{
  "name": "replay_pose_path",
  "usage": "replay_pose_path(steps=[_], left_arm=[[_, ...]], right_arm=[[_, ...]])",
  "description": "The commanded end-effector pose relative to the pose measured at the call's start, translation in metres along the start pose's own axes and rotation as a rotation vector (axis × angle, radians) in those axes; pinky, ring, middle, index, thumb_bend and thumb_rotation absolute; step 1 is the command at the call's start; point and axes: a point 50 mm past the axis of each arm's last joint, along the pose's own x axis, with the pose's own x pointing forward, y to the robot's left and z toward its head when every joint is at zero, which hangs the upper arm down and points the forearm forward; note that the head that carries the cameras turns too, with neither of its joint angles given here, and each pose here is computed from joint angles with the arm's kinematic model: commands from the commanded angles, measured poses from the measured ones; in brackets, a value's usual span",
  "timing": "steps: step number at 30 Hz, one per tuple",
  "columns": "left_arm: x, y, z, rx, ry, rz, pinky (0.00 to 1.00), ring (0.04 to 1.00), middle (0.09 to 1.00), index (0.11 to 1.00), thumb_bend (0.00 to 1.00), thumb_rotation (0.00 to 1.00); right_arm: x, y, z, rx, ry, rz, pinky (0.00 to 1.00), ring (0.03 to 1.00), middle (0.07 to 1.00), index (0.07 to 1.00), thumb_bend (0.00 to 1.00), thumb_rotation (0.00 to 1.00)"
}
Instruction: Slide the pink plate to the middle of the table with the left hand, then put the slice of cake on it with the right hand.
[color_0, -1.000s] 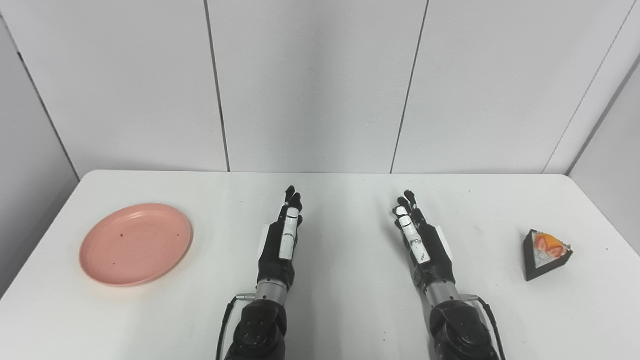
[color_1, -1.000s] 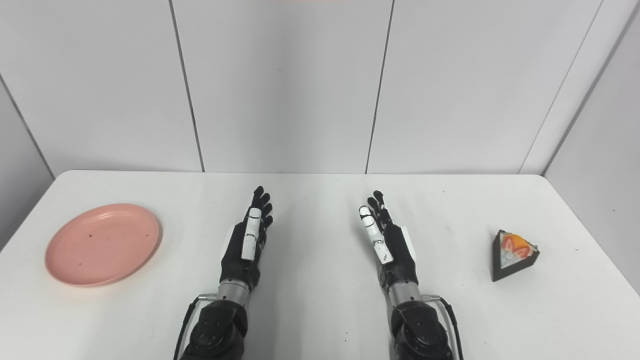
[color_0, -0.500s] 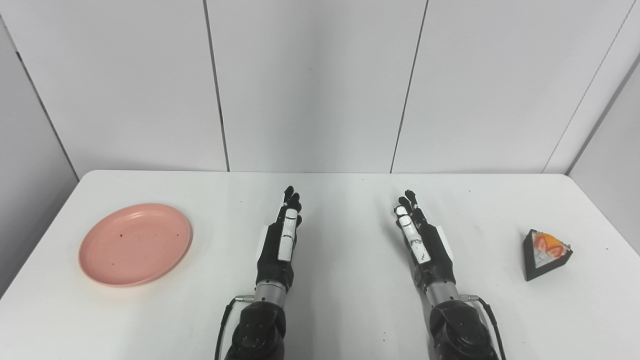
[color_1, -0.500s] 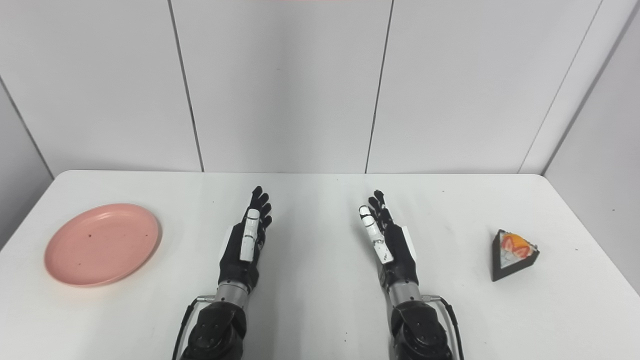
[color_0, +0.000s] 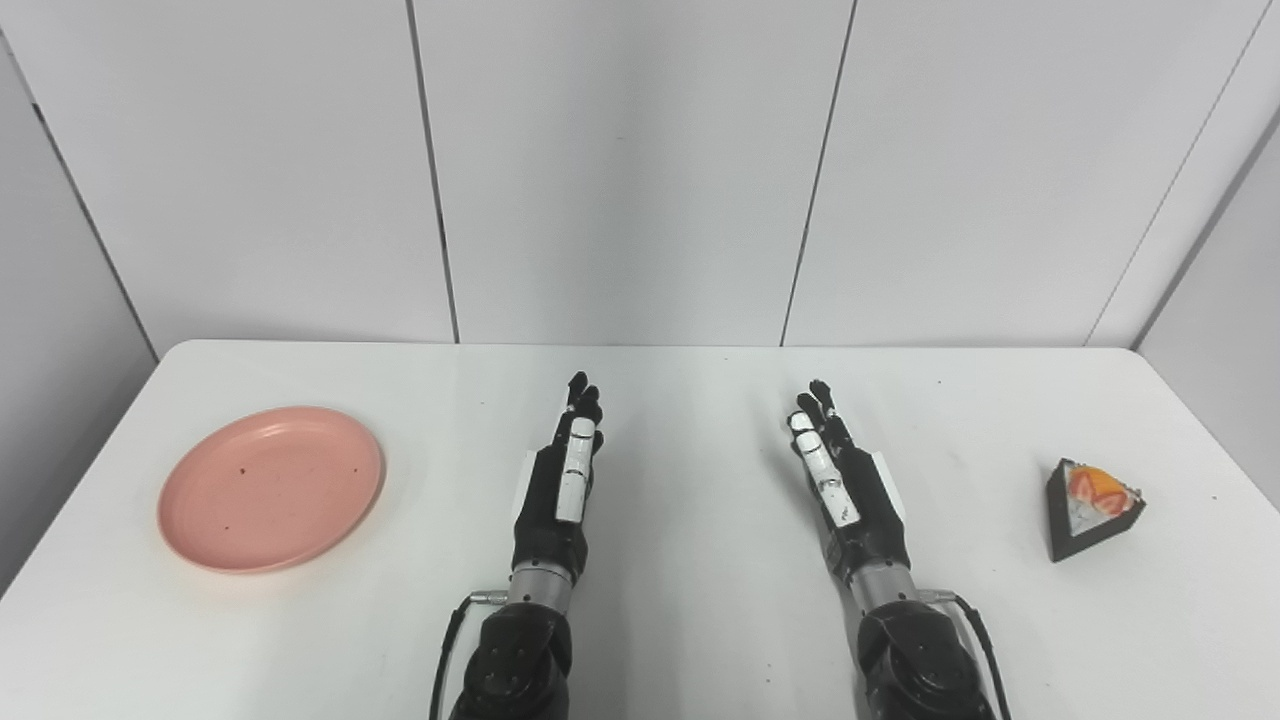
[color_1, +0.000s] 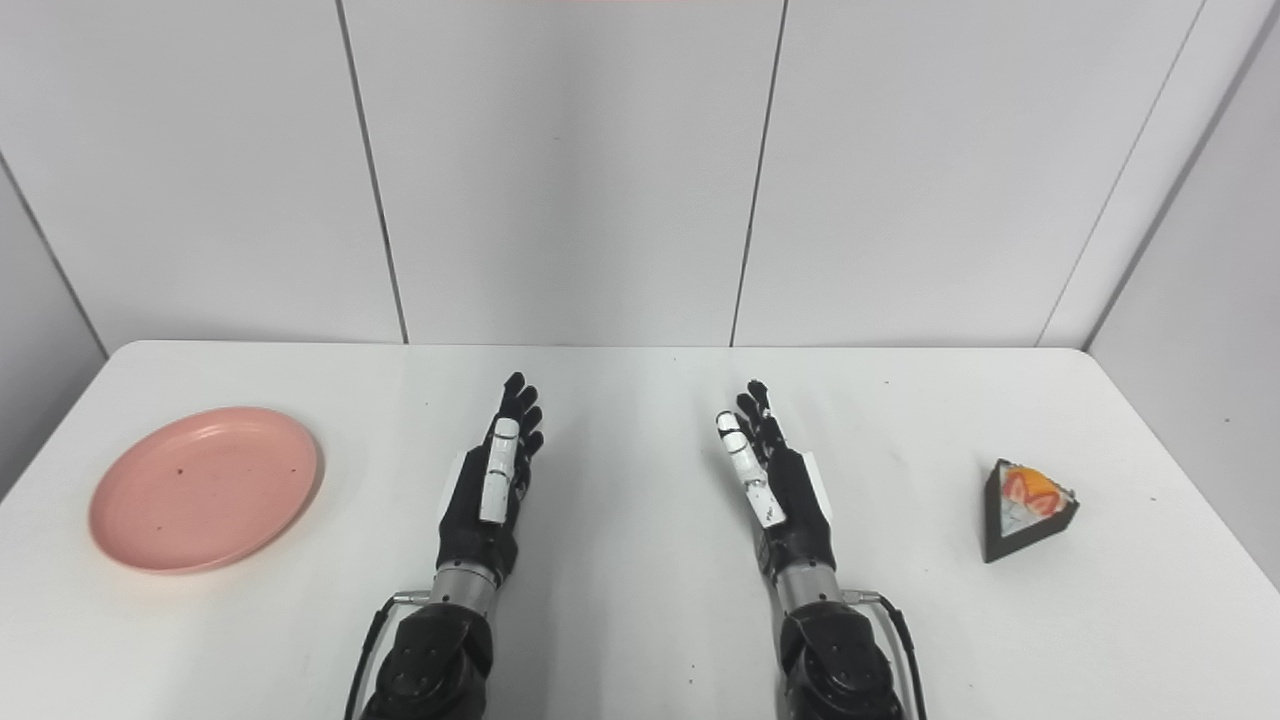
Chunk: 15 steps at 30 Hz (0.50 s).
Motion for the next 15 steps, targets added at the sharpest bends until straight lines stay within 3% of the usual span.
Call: replay_pose_path(steps=[1,8,15], left_arm=[[-0.023,0.011,-0.029,-0.001,0.071,0.040,1.00,0.995,1.000,1.000,0.60,1.00],[-0.022,-0.001,-0.031,-0.012,0.050,0.018,1.00,0.995,1.000,1.000,0.61,1.00],[-0.016,0.007,-0.010,-0.037,-0.034,0.025,1.00,0.989,0.987,0.977,0.61,1.00]], right_arm=[[0.002,-0.001,0.010,-0.001,-0.053,0.012,0.98,0.944,0.973,0.990,0.60,0.79],[-0.001,-0.020,0.005,0.027,-0.047,0.016,0.99,0.950,0.963,0.987,0.65,0.81],[-0.002,-0.027,0.005,0.035,-0.042,0.010,1.00,0.966,0.982,1.000,0.62,0.83]])
